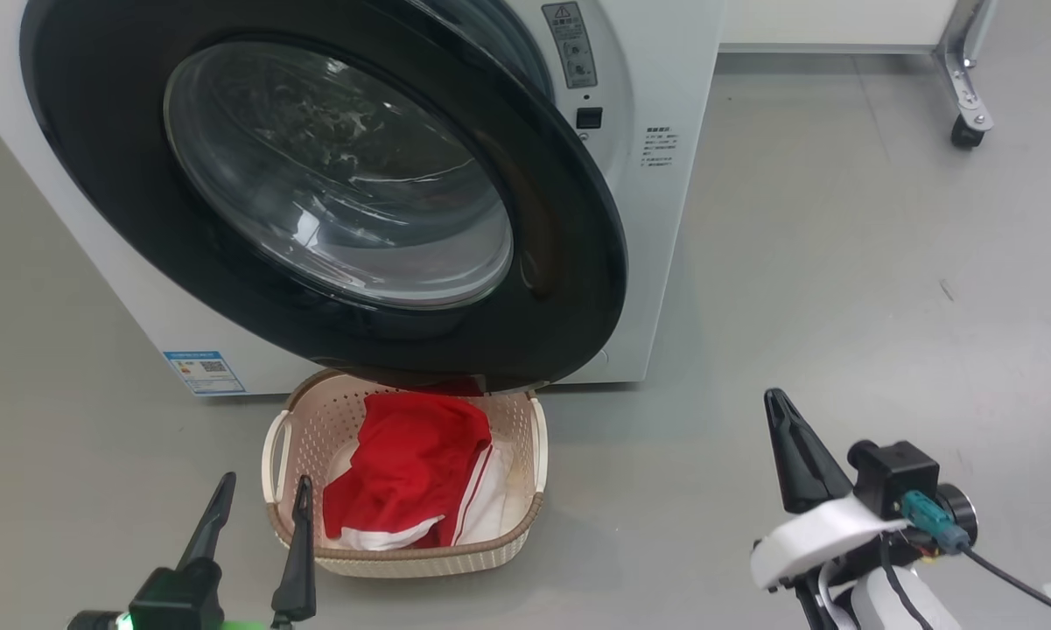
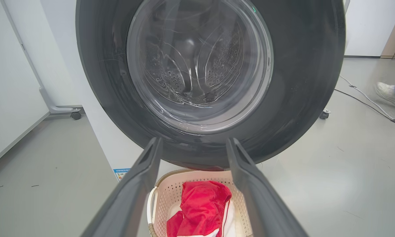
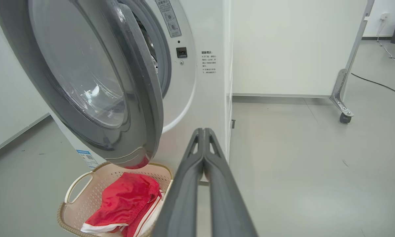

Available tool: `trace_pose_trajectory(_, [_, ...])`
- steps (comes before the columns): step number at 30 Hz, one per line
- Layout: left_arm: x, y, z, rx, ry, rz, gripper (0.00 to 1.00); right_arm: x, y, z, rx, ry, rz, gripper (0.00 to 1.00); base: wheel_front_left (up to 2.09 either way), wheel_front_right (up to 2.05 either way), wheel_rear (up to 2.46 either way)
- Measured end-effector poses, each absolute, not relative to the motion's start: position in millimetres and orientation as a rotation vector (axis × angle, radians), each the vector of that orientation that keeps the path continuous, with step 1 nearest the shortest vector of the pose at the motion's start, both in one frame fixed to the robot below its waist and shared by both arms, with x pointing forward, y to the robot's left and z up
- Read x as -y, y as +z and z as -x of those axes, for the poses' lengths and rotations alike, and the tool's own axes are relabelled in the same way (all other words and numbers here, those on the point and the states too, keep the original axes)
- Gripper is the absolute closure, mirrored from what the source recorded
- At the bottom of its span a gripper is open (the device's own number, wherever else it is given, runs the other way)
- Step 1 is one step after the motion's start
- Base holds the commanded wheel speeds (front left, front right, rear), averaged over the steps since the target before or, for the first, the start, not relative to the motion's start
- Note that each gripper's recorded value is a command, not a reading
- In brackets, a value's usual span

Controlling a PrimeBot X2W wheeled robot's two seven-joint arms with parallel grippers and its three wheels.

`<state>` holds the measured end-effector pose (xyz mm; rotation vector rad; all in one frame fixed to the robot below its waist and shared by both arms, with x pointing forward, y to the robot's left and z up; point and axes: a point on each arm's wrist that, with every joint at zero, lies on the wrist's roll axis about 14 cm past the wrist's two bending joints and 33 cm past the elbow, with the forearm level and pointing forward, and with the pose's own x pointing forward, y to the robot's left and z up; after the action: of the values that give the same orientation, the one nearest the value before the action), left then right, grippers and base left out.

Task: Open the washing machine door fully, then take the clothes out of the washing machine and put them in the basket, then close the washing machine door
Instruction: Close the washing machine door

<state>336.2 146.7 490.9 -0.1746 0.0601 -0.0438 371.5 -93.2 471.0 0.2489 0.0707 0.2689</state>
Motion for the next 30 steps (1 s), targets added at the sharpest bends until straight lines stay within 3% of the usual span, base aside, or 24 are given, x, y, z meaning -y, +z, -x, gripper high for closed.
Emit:
trace_pose_trajectory(16, [-156.5,492.4,-342.8,-0.043,0.008,0.19,0.0,23.9,486.9,-407.6,-0.067,0.511,-0.213,1.0,0.0,0.0,0.0])
trace_pose_trajectory(30, [-174.0,482.5,-354.7,-0.059,0.074,0.183,0.0,-9.1,486.3,-453.2,-0.073,0.605,-0.187,1.0,0.0,0.0,0.0])
